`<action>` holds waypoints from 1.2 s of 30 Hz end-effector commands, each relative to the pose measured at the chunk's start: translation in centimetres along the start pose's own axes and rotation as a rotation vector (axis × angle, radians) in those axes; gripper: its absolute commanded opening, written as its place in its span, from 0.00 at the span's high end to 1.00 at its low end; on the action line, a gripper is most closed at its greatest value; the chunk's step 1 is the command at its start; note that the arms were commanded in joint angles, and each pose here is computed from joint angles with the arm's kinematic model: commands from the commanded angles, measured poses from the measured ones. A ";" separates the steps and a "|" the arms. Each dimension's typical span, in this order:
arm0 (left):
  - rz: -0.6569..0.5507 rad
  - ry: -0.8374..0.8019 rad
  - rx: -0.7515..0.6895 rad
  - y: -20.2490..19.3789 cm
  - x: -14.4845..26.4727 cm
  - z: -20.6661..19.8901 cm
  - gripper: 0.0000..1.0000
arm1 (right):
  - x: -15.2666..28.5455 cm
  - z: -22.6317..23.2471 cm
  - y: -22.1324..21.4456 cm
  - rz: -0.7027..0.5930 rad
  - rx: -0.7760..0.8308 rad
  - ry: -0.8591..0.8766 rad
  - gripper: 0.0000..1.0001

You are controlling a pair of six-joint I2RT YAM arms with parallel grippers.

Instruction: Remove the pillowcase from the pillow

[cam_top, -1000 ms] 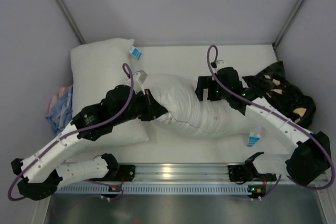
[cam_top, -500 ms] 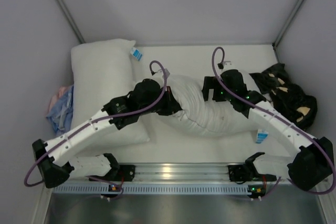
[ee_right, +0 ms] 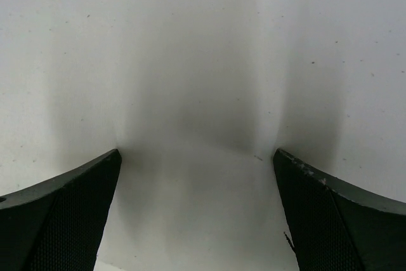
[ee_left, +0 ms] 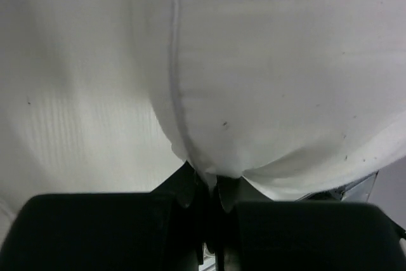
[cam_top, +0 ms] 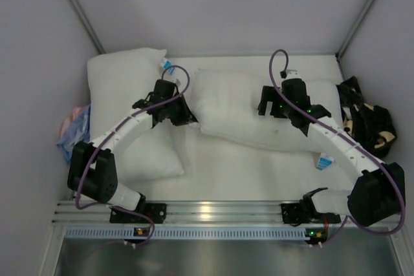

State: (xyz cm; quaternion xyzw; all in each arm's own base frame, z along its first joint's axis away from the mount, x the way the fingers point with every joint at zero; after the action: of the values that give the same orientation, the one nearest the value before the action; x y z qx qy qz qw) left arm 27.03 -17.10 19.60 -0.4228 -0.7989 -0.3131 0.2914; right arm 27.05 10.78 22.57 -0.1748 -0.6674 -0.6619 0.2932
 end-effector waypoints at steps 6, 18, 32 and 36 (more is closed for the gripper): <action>-0.130 -0.077 0.002 9.1 2.2 -0.3 0.97 | -3.4 4.8 -9.0 0.322 0.020 0.313 0.01; -0.137 -0.032 0.023 13.3 0.0 0.4 0.91 | 6.5 18.2 -6.7 0.148 0.189 0.633 0.01; -0.324 -0.304 -0.109 7.0 14.8 -4.1 0.01 | 13.8 6.1 -1.5 -0.136 0.121 0.319 0.01; -0.249 -0.364 -0.088 1.4 15.4 -2.1 0.04 | 13.4 4.2 -3.3 -0.144 0.071 0.192 0.00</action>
State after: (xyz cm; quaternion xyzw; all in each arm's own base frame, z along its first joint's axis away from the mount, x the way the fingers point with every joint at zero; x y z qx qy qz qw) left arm 24.32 -9.42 35.26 -0.3268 -0.8796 -0.3399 0.0637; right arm 14.60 14.63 30.73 0.0138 -0.6472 -0.6834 0.3376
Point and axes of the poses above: each gripper's point midway between its finger pads, its own x axis back along the fingers, its own z axis along the line the jaws close on, y = z × x, the point moved 9 cm from there along x, back along the fingers, and after that the axes turned 11 degrees about x, right-handed, at the moved point
